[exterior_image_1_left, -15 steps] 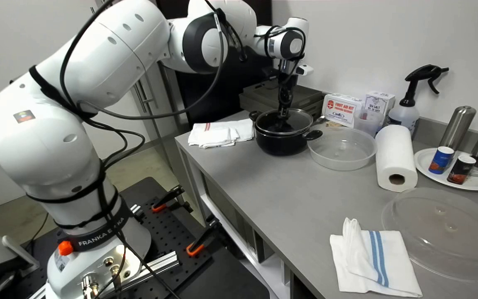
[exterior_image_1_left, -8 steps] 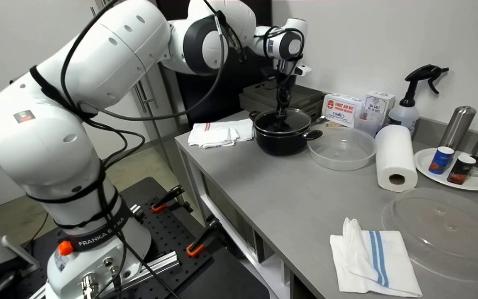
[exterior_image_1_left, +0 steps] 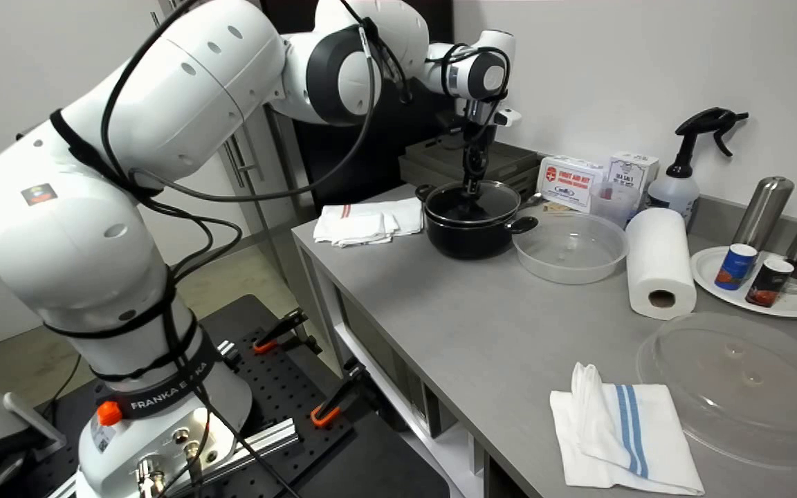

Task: Put the lid on the black pot

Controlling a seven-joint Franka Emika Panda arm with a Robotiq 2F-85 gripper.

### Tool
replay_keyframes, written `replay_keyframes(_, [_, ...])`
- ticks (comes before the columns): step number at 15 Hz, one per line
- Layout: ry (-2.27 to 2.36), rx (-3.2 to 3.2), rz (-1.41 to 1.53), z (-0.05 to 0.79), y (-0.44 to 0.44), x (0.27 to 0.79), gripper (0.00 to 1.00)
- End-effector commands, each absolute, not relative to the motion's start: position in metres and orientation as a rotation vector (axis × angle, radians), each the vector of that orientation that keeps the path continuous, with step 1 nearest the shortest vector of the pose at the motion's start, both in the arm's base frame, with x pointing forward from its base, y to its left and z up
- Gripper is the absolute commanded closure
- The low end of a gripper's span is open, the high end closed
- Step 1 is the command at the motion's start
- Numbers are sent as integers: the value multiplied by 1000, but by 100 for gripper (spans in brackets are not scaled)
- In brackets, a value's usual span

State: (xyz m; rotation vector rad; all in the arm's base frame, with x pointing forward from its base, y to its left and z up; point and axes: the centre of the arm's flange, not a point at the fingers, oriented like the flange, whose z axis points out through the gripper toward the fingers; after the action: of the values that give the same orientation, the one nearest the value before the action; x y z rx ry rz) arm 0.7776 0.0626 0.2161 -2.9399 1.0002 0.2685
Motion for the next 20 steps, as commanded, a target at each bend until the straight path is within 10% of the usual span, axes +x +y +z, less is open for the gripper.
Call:
replay_keyframes(1, [962, -2923, 283, 225, 56, 789, 75])
replay_keyframes(20, [898, -2925, 299, 219, 54, 764, 75])
